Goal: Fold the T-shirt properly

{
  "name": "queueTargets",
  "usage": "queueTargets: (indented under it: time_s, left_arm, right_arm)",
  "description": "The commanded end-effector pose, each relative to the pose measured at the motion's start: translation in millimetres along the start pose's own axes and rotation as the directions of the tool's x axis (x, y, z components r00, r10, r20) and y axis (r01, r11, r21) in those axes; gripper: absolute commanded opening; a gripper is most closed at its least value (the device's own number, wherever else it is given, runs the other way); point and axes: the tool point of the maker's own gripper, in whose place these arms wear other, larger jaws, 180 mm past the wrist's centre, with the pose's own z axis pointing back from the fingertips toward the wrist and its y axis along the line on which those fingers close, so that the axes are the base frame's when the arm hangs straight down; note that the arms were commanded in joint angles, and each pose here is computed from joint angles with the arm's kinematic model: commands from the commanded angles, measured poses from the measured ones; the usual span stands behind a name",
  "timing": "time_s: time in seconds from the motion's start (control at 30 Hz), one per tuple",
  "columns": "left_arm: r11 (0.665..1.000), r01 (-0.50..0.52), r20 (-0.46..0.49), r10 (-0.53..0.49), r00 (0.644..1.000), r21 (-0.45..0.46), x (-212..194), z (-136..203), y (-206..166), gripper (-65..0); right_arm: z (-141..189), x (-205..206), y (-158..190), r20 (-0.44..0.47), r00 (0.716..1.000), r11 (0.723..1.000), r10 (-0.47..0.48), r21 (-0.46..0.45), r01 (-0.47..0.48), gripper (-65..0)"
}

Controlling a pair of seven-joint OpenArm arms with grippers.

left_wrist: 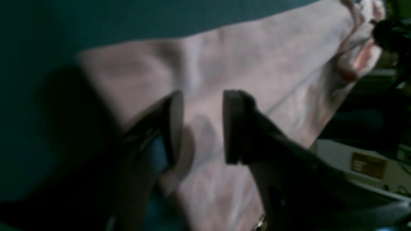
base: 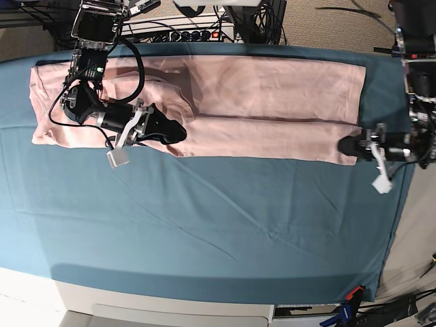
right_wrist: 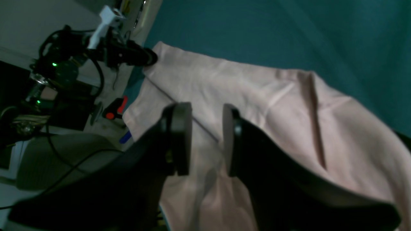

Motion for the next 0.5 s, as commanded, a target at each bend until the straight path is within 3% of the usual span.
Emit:
queueTargets:
  time_s: [0.0, 0.23, 0.47]
  left_arm:
    - [0.999, 0.034, 0.044, -0.035, 0.998, 0.009, 18.1, 18.4, -1.3, -42.9]
    - [0.996, 0.042, 0.044, -0.045, 0.998, 0.079, 17.1, 54.5, 15.1, -37.4]
    - [0.996, -0.067, -0.007, 0.068, 0.998, 0.062, -30.7, 56.2, 23.7, -37.4]
  right_arm:
    - [3.8, 17.1, 4.9, 0.043, 0.999, 0.999, 0.032, 0.013, -0.033, -47.0]
    - [3.8, 16.4, 3.9, 0.039, 0.999, 0.999, 0.034, 0.007, -0.034, -47.0]
    - [3.3, 16.3, -0.2, 0.022, 0.999, 0.999, 0.046, -0.016, -0.045, -47.0]
